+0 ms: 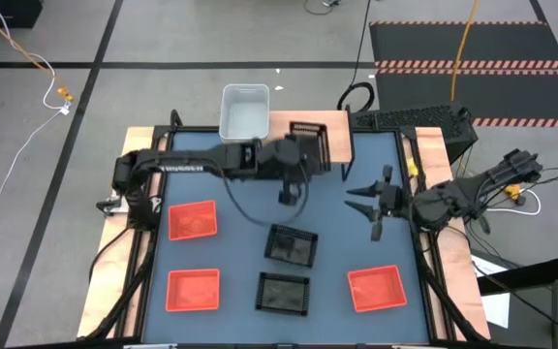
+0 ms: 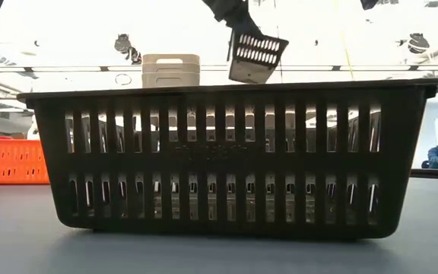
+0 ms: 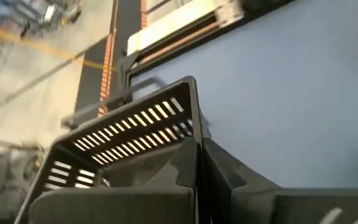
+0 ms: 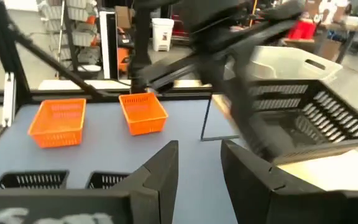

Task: Stack baskets on shelf by color
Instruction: Put the top right black bin on the shelf

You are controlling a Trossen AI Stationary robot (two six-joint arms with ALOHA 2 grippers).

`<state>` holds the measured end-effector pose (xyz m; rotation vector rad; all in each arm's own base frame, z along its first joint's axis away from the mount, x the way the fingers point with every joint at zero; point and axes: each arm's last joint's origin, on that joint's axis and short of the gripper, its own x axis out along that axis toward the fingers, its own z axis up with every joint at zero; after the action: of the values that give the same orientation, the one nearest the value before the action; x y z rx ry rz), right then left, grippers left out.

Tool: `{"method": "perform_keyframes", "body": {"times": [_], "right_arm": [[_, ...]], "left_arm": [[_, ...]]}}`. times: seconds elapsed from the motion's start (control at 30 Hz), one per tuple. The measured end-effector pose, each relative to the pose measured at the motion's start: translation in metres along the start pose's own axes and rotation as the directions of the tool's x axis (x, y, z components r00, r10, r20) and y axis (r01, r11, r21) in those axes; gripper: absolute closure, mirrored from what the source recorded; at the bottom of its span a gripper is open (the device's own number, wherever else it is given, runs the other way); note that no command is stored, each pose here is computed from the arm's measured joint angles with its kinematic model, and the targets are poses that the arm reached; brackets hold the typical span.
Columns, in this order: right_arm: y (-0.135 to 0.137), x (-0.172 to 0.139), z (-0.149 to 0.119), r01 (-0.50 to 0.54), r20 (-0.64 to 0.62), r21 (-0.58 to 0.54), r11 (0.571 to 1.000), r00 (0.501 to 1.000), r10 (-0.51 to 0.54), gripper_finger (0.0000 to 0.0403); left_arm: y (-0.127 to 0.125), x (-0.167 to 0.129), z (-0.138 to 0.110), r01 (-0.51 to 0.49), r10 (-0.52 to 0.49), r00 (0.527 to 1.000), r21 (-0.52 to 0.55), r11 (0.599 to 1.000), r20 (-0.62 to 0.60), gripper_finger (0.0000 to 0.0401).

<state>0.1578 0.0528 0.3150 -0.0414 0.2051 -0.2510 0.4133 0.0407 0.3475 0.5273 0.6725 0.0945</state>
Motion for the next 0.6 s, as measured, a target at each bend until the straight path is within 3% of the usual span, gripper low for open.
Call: {"method": "perform_keyframes", "body": {"times": [0.2,0.6], "right_arm": [[0.004,0.005,-0.02,-0.05,-0.044,0.013,0.999,0.998,0.051,0.0288],[0.005,0.007,-0.027,-0.047,-0.061,0.018,0.999,0.997,0.048,0.0289]], "left_arm": [[0.017,0.023,-0.038,0.007,-0.013,0.995,-0.06,0.998,-0.101,0.0395],[0.03,0.035,-0.072,-0.024,0.014,0.985,-0.056,0.998,-0.174,0.039]]}}
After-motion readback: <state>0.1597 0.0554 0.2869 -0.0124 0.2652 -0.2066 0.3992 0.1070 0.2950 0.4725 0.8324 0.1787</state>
